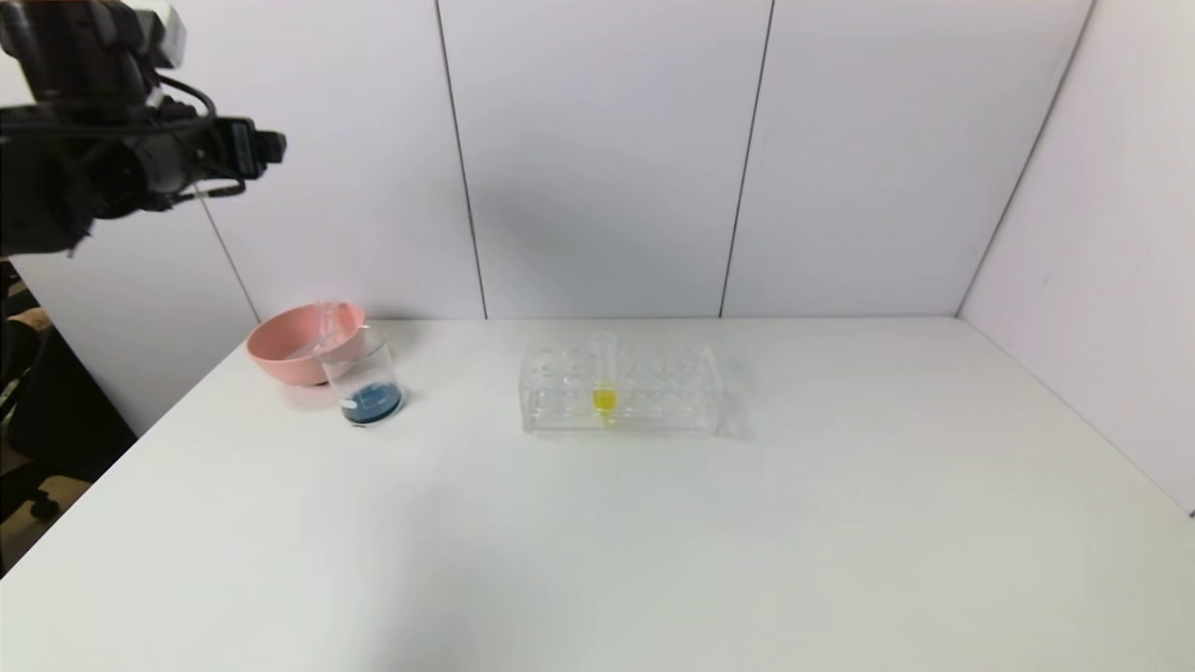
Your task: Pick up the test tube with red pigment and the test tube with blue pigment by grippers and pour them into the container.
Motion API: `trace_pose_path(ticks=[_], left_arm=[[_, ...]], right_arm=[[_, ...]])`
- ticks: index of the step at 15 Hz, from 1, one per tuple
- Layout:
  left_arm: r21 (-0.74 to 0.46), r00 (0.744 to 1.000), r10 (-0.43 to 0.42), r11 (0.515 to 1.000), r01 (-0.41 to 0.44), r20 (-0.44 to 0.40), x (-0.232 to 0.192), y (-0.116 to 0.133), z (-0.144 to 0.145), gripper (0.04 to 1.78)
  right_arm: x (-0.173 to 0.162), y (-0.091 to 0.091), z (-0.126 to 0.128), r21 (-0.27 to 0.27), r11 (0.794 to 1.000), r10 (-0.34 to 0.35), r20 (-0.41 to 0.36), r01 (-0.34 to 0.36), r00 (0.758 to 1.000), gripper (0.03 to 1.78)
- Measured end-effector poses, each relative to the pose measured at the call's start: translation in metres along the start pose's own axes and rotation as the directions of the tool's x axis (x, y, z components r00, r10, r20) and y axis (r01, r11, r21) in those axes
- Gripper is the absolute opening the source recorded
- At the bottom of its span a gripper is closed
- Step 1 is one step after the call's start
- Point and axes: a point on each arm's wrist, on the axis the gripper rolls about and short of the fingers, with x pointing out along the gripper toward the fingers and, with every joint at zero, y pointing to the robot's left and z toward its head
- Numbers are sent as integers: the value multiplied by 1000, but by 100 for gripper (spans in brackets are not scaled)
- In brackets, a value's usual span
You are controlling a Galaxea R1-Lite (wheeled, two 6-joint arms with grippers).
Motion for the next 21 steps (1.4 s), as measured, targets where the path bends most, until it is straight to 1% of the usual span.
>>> trace_pose_path(ticks=[2,4,6,8,9,10,12,14,17,19,21], left_arm=[[26,997,-72,997,71,34,-59,14,43,178],[66,983,-180,982,178,37,-126,34,71,178],[122,956,-294,949,290,15,-195,51,78,178],[199,920,-392,900,387,-12,-262,64,64,177],[239,903,-430,874,422,-23,-293,68,49,177],[271,891,-453,854,445,-33,-317,72,31,178],[311,876,-480,825,471,-54,-358,76,-14,177],[330,868,-490,809,487,-81,-384,77,-64,178],[331,856,-505,794,510,-109,-400,75,-129,177],[325,853,-512,794,514,-98,-402,73,-167,177],[295,854,-514,805,514,-85,-397,68,-199,178]], right_arm=[[0,0,0,0,1000,0,0,0,1000,177],[0,0,0,-1,1000,0,0,0,1000,177],[0,0,0,-1,1000,0,0,0,1000,177],[0,0,0,0,1000,0,0,0,1000,177],[0,0,0,0,1000,0,0,0,1000,178],[0,0,0,-1,1000,0,0,0,1000,177],[0,0,0,0,1000,0,0,0,1000,177],[0,0,0,0,1000,0,0,0,1000,177],[0,0,0,0,1000,0,0,0,1000,178],[0,0,0,0,1000,1,0,-1,1000,177],[0,0,0,0,1000,0,0,0,1000,178]])
